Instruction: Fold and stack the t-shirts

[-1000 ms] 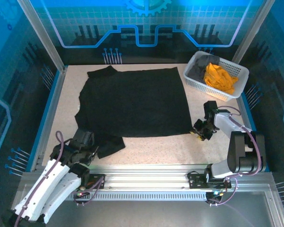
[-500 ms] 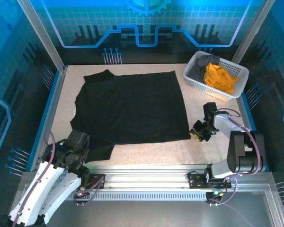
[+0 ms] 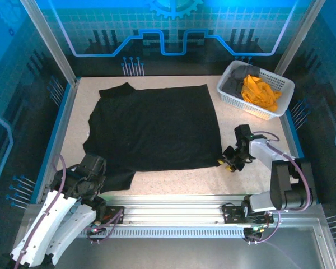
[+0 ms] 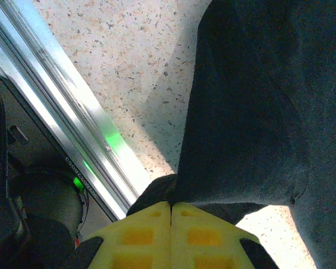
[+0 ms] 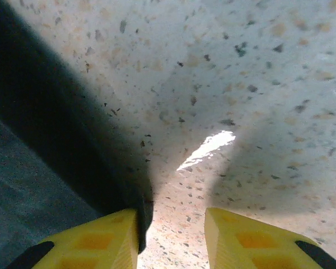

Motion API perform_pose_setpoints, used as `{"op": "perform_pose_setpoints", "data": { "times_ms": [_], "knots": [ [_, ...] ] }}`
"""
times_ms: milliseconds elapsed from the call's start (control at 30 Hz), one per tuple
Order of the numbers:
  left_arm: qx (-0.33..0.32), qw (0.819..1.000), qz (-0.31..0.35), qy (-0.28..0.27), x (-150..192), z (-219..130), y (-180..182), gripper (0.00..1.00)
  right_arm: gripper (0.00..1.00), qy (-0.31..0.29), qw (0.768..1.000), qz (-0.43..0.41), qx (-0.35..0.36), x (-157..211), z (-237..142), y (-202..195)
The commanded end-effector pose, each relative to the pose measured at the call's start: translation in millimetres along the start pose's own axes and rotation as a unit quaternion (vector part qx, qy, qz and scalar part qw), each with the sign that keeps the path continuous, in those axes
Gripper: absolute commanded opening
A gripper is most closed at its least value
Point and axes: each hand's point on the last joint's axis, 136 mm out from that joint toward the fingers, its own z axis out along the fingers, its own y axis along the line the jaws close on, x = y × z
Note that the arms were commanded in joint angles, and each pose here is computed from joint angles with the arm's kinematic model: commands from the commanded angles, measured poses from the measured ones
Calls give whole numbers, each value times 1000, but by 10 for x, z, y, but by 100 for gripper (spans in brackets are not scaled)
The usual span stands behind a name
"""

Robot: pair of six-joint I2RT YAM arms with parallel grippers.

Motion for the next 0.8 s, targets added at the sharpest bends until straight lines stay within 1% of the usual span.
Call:
{"op": "perform_pose_setpoints", "data": {
  "times_ms": [0, 67, 133, 267, 300, 400, 500, 700, 767],
  "knots": [
    [-11, 1000, 2, -16, -68, -43, 29, 0, 36, 13, 1000, 7, 10, 6, 103, 8],
    [-12, 1000, 5, -17, -70, -44, 26, 0, 35, 9, 1000, 4, 18, -42, 142, 4],
    [-12, 1000, 5, -17, -69, -41, 22, 0, 27, 1, 1000, -5, 23, -108, 135, 35],
    [-12, 1000, 4, -19, -80, -44, 26, 0, 8, -1, 999, -7, 32, -159, 112, 65],
    [-12, 1000, 4, -21, -86, -49, 24, 0, 6, 0, 999, -6, 33, -153, 101, 66],
    [-8, 1000, -1, -23, -95, -61, 16, 0, 5, 0, 999, -3, 33, -113, 58, 46],
    [-6, 1000, -2, -26, -105, -71, 11, 0, 0, -8, 999, -4, 45, -74, -31, -11],
    [-6, 1000, -4, -30, -127, -100, 10, 0, 0, -34, 994, 23, 100, -19, -230, -333],
    [-6, 999, -4, -32, -133, -103, 7, 0, 5, -41, 993, 36, 108, -31, -279, -429]
  ]
}}
